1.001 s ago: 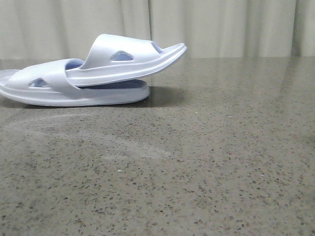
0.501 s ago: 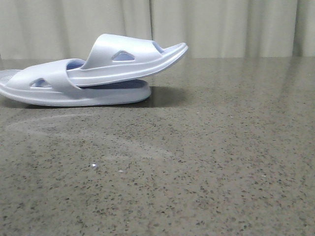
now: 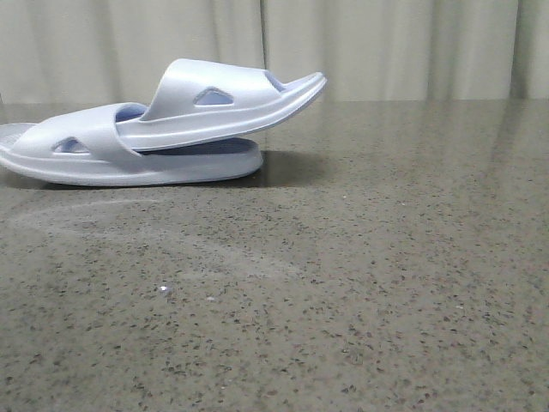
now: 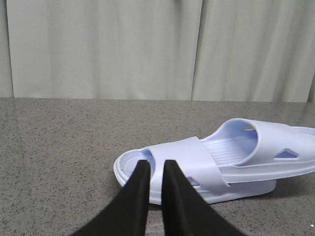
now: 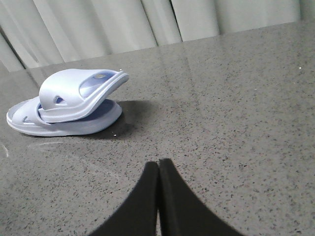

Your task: Insert blue slippers together front up

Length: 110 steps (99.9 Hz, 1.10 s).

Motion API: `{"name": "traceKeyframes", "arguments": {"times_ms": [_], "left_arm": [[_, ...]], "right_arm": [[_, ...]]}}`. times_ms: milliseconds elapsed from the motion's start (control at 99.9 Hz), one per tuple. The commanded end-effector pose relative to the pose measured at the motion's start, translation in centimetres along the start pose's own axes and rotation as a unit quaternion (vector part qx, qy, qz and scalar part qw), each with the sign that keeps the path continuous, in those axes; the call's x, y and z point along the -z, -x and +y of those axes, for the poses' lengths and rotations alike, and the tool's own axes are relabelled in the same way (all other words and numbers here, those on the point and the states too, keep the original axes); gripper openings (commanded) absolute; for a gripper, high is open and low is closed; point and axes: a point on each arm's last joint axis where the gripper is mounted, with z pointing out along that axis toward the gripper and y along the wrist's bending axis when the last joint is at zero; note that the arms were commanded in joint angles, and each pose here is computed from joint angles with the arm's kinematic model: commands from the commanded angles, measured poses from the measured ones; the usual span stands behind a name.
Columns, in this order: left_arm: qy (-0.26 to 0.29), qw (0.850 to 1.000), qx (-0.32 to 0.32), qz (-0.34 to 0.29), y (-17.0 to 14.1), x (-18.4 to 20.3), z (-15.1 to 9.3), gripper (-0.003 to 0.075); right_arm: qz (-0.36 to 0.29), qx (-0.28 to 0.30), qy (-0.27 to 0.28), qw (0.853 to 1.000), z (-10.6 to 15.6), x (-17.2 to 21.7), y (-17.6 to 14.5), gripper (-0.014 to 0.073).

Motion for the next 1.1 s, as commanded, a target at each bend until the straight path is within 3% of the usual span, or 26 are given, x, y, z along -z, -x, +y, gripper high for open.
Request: {"name": "traceKeyframes", "arguments": {"times_ms": [0, 220, 300, 511, 651, 781, 1031, 1091], "left_arm": [[-0.022, 0.999, 0.017, -0.017, 0.9, 0.0, -0.4, 0.0015], [-0.013, 1.000, 0.013, -0.018, 1.0, 0.1, -0.3, 0.0015], [-0.008, 1.000, 0.000, 0.008, 0.5, 0.1, -0.2, 0.0015], [0.082, 0.991, 0.069, 0.085, -1.0, 0.5, 1.2, 0.0015], [0.112, 0.990, 0.053, 0.070, -1.2, 1.4, 1.7, 0.0015], [0.117, 0.993, 0.028, 0.015, -2.2, 2.3, 1.8, 0.0015], [0.115, 0.992, 0.016, -0.044, -6.4, 3.9, 2.0, 0.0015], [0.115, 0.993, 0.016, -0.017, -6.9, 4.1, 1.9, 0.0015]], "right_arm": [[-0.015, -0.001, -0.001, 1.000, 0.1, 0.1, 0.9, -0.0089], [-0.015, -0.001, -0.001, 1.000, 0.1, 0.1, 0.9, -0.0089], [-0.015, -0.001, -0.001, 1.000, 0.1, 0.1, 0.9, -0.0089], [-0.015, -0.001, -0.001, 1.000, 0.2, 0.0, 0.9, -0.0089], [-0.015, -0.001, -0.001, 1.000, 0.2, 0.0, 0.9, -0.0089], [-0.015, -0.001, -0.001, 1.000, 0.2, 0.0, 0.9, -0.0089], [-0.015, -0.001, -0.001, 1.000, 0.2, 0.0, 0.9, -0.0089], [-0.015, -0.001, -0.001, 1.000, 0.2, 0.0, 0.9, -0.0089]]}}
